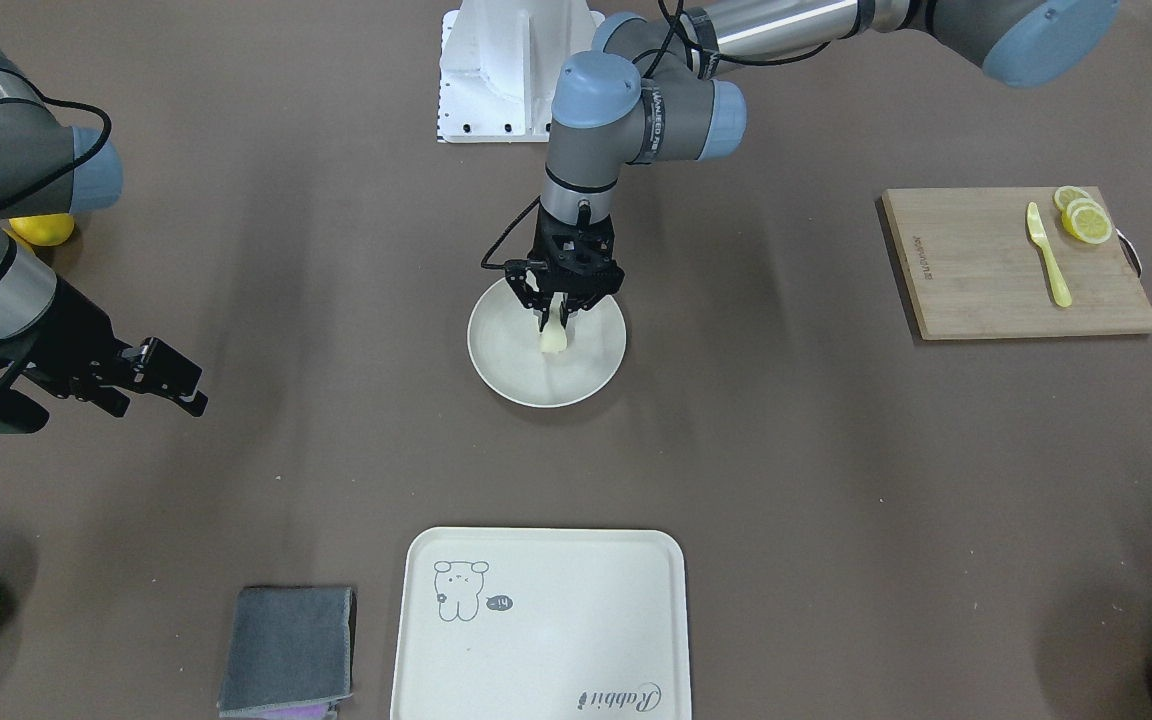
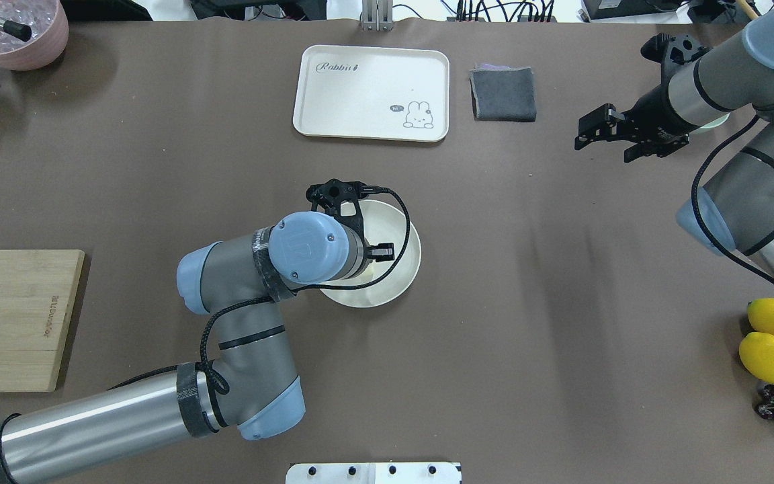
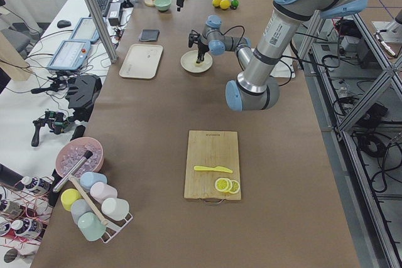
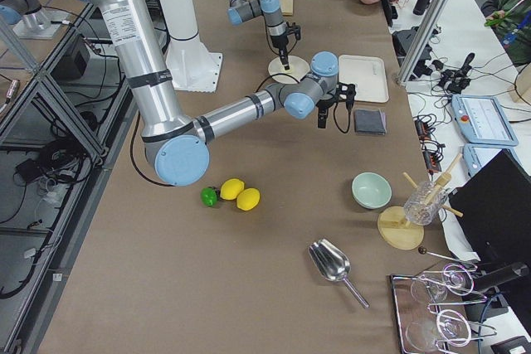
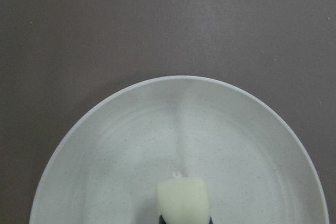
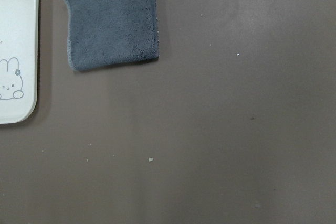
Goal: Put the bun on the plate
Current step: 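Lower the bun onto the plate and open the left gripper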
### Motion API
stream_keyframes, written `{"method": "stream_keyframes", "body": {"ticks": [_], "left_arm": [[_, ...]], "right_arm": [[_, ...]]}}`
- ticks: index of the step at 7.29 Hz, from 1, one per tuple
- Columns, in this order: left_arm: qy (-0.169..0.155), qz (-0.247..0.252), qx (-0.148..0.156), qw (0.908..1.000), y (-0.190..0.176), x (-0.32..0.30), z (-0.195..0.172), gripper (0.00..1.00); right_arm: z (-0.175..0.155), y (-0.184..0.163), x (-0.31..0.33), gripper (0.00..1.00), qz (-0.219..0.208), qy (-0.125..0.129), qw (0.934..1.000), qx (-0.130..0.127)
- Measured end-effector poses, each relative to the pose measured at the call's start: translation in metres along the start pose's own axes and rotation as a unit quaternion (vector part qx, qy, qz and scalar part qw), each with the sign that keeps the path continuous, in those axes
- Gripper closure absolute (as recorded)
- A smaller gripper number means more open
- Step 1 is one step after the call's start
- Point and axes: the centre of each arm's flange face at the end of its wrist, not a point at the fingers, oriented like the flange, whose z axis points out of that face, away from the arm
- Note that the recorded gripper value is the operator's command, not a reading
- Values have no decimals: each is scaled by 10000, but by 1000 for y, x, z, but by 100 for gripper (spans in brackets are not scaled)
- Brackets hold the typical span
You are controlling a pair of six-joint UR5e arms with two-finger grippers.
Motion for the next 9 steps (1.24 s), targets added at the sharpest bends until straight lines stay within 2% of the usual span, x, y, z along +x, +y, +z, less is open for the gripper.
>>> {"method": "stream_keyframes", "body": {"ticks": [2,3,4,5,7,9], "left_arm": [[28,4,2,10000,0,4,-2,9],[63,5,8,10000,0,6,-7,3],[83,2,43,10000,-7,7,-16,2],[-18,70,160,9998,-31,0,-34,2],[-466,411,532,9966,-102,-55,-70,2],[-706,441,956,9919,-162,-134,-87,2]], "right_arm": [[0,0,1,0,9,3,10000,-2],[0,0,2,0,13,4,10000,-5],[0,0,3,0,15,3,10000,-11],[0,1,6,0,28,7,10000,-44],[-2,0,44,0,-127,138,9998,-117],[-20,-13,131,0,-550,513,9970,-205]]}}
